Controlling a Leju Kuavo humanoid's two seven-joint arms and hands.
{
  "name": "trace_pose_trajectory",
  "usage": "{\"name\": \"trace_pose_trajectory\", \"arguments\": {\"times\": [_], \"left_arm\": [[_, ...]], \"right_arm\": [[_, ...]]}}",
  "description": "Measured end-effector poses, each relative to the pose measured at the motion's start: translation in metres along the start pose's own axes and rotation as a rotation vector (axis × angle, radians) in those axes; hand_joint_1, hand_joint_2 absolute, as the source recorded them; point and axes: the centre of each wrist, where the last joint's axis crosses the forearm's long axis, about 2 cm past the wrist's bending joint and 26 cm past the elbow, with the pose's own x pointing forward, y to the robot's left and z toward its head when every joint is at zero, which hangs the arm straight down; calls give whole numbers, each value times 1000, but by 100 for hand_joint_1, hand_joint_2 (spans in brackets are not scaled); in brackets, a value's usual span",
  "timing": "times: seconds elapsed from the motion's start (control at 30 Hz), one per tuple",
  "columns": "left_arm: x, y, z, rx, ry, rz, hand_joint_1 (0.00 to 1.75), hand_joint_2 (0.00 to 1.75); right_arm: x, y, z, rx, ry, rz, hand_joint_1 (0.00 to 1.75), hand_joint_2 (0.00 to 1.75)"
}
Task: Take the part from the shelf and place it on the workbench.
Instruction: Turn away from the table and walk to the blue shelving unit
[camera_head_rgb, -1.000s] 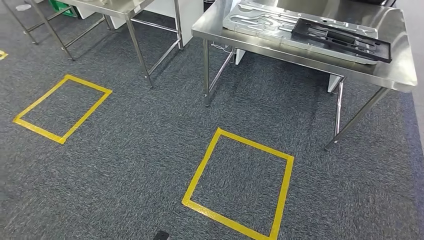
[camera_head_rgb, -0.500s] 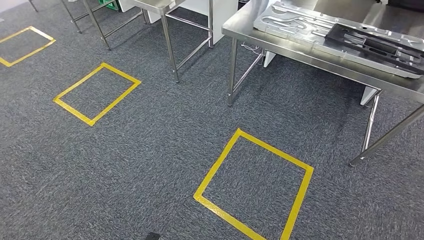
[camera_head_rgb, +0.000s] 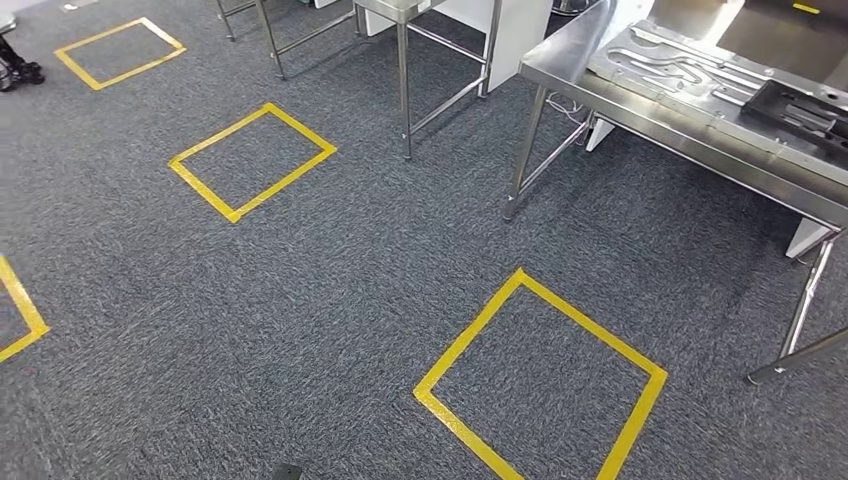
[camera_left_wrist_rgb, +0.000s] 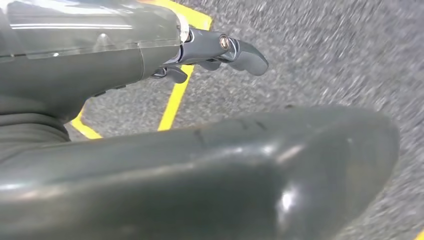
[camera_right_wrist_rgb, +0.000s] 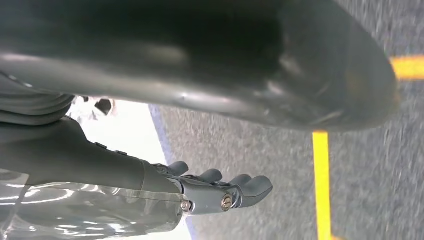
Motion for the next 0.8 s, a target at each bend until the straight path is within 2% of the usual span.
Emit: {"name": "trace_pose_trajectory", "arguments": {"times": [0.23,0.57,0.8], "left_arm": [[5,15,-5,47,-34,4,0,0],[15,24,-10,57,-28,-48,0,0],[21,21,-11,23,-13,-87,0,0]], "right_arm": [[-15,17,14,-97,52,-1,0,0],[-29,30,24,-71,91,-18,0,0],[-40,45,37,-11,147,-70,0,0]]}}
